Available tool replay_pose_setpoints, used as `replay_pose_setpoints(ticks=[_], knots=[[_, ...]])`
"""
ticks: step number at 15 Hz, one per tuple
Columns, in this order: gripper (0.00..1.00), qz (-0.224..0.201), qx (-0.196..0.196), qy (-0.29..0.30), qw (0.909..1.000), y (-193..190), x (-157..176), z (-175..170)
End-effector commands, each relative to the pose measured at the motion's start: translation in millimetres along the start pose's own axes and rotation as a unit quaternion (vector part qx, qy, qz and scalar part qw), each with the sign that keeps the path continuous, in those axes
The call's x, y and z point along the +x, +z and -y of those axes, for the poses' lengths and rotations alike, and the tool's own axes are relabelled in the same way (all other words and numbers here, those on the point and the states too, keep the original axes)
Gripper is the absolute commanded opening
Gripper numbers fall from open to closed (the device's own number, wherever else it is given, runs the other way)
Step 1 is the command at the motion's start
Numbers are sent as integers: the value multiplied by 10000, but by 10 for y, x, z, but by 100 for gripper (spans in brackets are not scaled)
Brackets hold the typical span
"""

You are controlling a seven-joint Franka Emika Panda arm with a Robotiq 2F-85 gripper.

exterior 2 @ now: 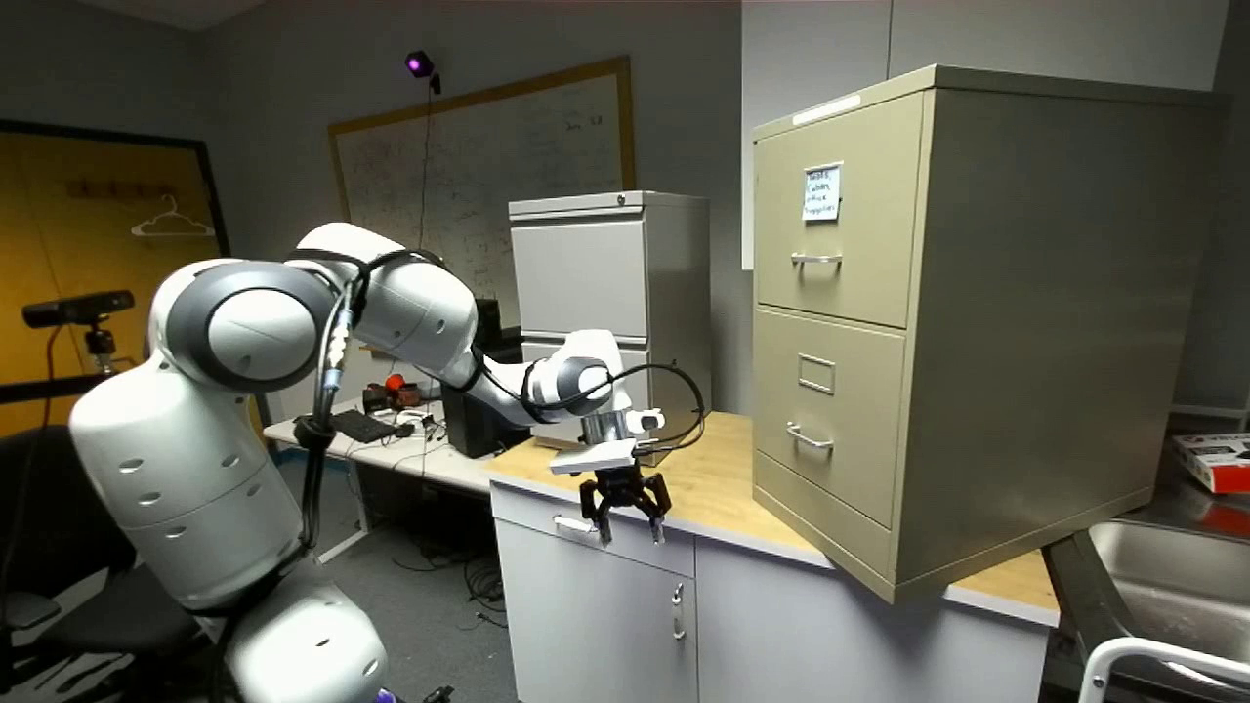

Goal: Open the bottom drawer of the cabinet to the right.

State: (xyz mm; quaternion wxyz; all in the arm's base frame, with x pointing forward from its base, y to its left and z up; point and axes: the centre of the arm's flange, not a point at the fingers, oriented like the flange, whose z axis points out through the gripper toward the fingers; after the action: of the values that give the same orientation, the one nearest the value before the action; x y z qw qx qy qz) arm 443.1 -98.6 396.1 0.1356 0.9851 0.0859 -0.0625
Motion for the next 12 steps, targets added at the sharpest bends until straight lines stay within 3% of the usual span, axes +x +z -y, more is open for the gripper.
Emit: replay_pose_setpoints(ticks=[1, 4, 7, 10, 12], knots=[[100, -161, 239, 65, 9996, -38, 117, -159], [100, -436, 380, 374, 9976, -117, 233, -462], [100, -727, 788, 938, 9898, -214, 338, -940], [100, -1100, 1410, 1667, 9697, -345, 396, -1476], [100, -1369, 1805, 2136, 9503, -428, 414, -1851]])
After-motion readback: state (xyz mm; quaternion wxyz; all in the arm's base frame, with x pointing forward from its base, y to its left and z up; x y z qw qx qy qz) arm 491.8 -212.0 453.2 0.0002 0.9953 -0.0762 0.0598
